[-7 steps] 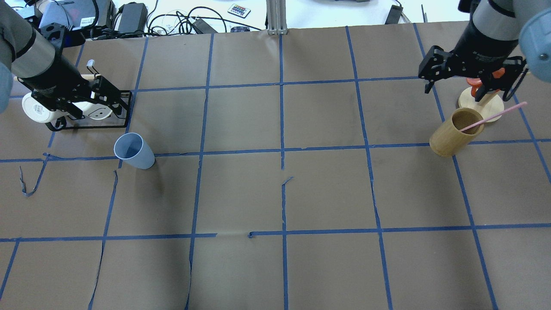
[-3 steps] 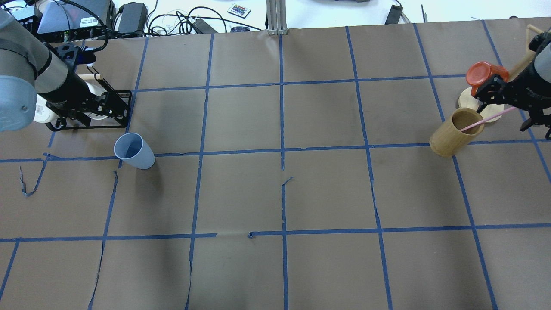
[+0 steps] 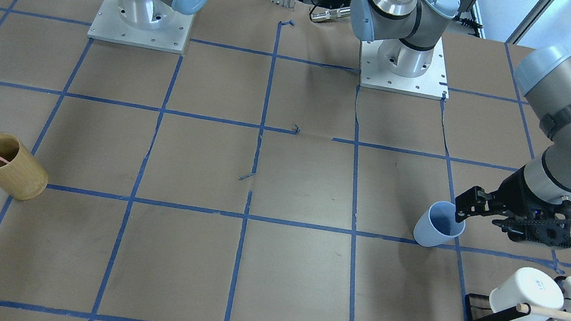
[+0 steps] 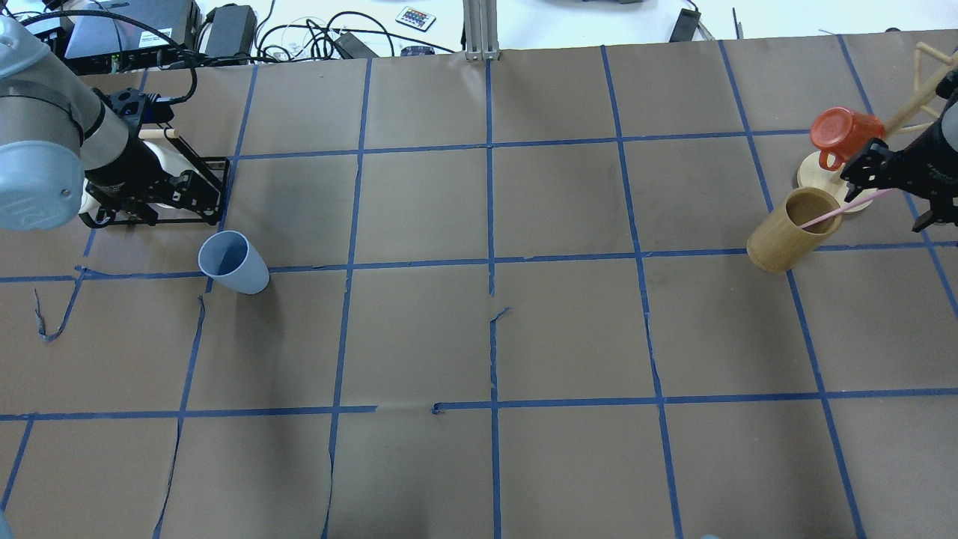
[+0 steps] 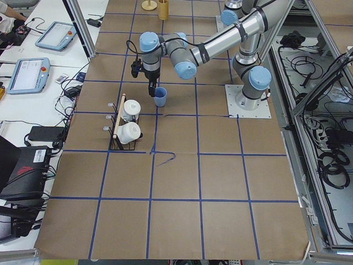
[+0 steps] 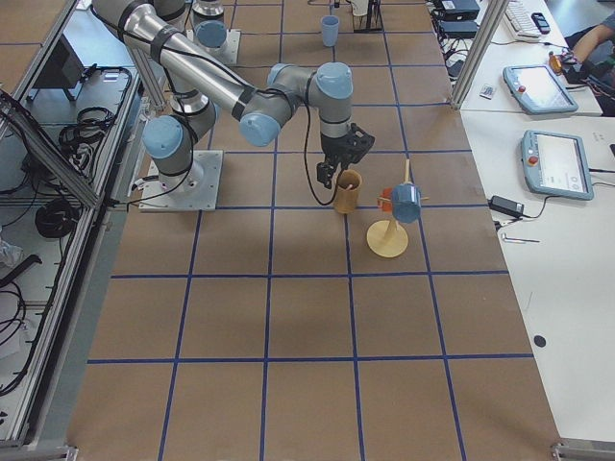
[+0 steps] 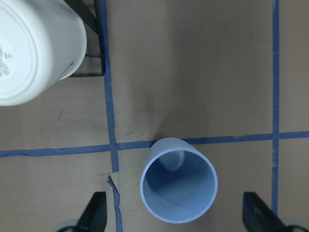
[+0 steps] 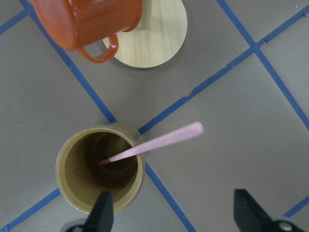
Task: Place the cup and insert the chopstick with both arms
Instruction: 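Grasp the pink chopstick with the right gripper while the left arm approaches the blue cup, then grasp the light blue cup with the left gripper and carry it toward table center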
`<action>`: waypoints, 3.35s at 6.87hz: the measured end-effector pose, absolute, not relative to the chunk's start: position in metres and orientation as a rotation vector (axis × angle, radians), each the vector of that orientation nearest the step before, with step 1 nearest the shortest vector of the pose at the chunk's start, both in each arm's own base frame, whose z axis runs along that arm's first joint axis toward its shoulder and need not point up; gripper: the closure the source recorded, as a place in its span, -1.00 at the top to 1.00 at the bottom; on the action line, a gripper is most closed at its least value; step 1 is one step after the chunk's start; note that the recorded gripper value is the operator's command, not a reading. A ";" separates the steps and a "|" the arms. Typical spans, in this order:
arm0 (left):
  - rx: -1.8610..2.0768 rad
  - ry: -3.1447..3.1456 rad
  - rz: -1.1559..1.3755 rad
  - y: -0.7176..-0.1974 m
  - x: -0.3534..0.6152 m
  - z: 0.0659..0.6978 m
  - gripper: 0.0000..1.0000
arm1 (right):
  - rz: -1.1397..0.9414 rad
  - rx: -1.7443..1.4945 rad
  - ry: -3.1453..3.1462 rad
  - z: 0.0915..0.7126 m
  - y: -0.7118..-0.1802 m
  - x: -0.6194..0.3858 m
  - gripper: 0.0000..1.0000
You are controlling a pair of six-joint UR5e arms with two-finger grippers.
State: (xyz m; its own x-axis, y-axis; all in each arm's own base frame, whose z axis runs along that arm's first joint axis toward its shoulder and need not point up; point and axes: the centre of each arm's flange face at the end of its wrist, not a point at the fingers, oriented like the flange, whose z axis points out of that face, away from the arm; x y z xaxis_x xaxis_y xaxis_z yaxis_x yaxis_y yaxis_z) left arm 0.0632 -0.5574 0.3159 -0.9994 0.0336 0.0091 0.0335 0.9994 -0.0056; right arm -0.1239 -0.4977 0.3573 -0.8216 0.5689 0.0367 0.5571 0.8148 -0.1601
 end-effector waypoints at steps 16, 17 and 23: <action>0.016 -3.119 0.137 -0.559 -0.173 0.316 -1.00 | 0.406 -0.804 -2.920 0.366 -0.520 -0.142 -0.70; 0.076 -3.104 0.163 -0.562 -0.212 0.309 -1.00 | 0.417 -0.801 -2.922 0.370 -0.521 -0.142 -0.70; 0.205 -3.032 0.082 -0.565 -0.298 0.250 -1.00 | 0.487 -0.719 -2.974 0.411 -0.538 -0.110 -0.84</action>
State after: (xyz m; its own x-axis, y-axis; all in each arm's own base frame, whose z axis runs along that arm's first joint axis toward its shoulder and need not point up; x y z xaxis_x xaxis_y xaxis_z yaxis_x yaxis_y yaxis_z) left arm -0.2976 -0.5652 0.2499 -0.9858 -0.1314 0.1046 -0.1369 0.9895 -0.0467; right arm -0.1096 -0.5384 0.4110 -0.8914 0.4521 -0.0316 0.4386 0.8429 -0.3118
